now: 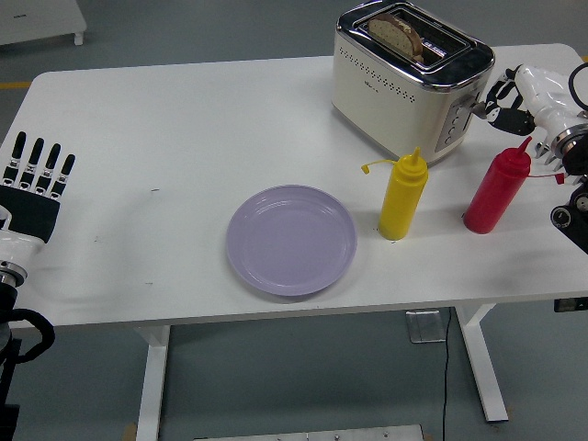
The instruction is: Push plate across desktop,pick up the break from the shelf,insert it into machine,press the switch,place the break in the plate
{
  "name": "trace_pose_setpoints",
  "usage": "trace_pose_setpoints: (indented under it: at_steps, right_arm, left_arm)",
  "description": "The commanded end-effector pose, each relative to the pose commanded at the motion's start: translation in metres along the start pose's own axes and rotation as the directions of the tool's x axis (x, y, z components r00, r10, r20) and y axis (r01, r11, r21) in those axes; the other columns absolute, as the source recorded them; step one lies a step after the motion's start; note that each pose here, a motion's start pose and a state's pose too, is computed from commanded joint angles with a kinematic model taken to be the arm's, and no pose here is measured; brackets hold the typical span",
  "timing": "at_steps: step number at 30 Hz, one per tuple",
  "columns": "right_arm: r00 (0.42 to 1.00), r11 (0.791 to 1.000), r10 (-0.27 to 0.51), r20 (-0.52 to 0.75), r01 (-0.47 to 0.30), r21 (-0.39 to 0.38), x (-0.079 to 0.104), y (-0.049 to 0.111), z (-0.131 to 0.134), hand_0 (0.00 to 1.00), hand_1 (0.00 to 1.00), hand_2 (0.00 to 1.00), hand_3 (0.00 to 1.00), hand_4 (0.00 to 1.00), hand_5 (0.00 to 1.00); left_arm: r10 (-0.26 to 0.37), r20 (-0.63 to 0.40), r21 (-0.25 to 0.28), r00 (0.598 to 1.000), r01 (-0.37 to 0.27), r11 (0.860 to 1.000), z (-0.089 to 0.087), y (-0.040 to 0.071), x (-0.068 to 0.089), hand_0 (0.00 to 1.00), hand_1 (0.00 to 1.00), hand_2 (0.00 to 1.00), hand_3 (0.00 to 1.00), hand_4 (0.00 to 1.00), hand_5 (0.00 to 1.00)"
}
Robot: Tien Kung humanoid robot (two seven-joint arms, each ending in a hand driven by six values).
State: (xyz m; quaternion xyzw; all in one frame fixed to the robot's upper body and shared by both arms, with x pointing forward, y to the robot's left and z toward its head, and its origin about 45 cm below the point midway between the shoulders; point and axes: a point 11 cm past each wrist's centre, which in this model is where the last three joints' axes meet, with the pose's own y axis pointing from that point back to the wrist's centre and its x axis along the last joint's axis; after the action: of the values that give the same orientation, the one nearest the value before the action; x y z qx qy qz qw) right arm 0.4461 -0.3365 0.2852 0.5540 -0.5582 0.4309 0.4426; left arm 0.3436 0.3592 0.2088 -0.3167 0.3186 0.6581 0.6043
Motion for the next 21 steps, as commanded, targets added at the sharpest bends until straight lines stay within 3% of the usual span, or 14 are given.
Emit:
trace_pose_setpoints:
  at_steps: [20, 21]
  right_arm:
    - [0.983, 0.984, 0.178, 0.052, -0.177, -0.014, 0.059, 0.000, 0.005, 0.410, 0.488, 0.609, 0.590, 0.401, 0.391]
    - [0.979, 0.981, 0.191, 0.065, -0.191, -0.013, 0.063, 0.000, 0.004, 0.600, 0.645, 0.718, 0.739, 0.451, 0.382]
  left_arm:
    - [0.001, 0.000, 0.001, 1.000, -0.001, 1.000, 0.000, 0.000, 0.000, 0.817, 0.873, 0.953, 0.837, 0.606, 0.998]
    - [0.001, 0.000, 0.001, 1.000, -0.001, 1.000, 0.000, 0.000, 0.000, 0.816, 0.872, 0.952, 0.837, 0.604, 0.998]
